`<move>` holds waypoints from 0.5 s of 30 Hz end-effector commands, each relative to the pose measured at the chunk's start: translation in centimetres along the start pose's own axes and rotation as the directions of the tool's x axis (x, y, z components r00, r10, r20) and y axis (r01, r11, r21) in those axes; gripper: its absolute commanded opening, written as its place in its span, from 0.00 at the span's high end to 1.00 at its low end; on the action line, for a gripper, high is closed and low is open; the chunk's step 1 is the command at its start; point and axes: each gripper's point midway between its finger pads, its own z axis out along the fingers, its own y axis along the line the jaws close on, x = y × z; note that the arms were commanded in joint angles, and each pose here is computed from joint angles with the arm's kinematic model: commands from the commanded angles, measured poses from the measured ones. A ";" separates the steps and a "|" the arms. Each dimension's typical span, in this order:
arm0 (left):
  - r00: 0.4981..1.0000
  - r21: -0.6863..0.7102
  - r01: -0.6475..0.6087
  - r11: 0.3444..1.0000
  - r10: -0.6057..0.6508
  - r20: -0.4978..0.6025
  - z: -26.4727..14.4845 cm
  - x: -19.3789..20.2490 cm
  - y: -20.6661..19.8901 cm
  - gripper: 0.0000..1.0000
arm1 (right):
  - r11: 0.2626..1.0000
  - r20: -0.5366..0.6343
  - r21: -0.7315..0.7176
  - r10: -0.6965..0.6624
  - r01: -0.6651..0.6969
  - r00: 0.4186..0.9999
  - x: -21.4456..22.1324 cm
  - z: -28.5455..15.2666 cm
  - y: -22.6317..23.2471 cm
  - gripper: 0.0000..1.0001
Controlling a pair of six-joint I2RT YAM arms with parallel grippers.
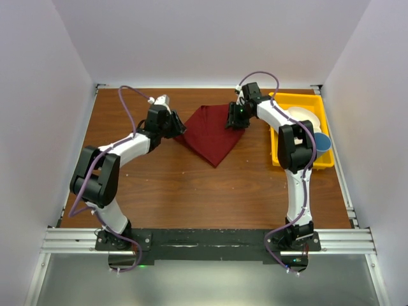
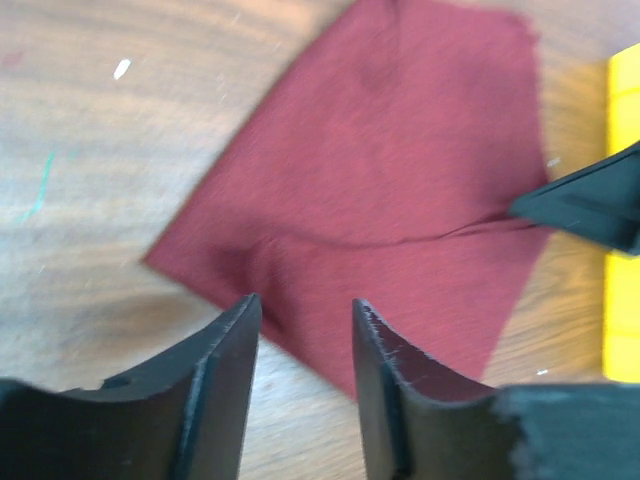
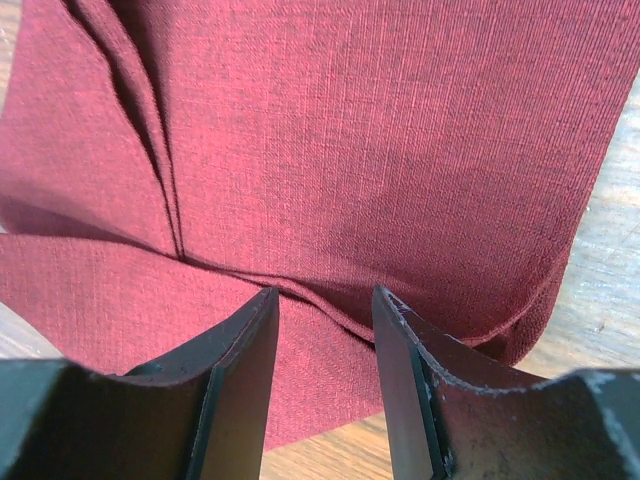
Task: Fold the napkin, place the utensils inside, and roll it up
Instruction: Fold the napkin
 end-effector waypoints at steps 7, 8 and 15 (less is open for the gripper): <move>0.999 0.178 0.033 0.983 -0.025 -0.048 2.6 -0.5 -4.7 0.62 | 0.999 0.026 0.022 -0.025 0.024 0.999 -0.5 -3.0 0.4 0.55; 0.998 0.152 0.032 0.988 -0.022 -0.065 2.8 0.2 -3.9 0.63 | 0.999 0.028 0.025 -0.028 0.027 0.999 -0.4 -3.1 0.4 0.55; 0.998 0.043 -0.037 0.998 0.039 -0.052 2.5 1.1 -0.8 0.65 | 0.998 0.025 0.046 -0.032 0.031 0.999 0.2 -3.9 0.0 0.55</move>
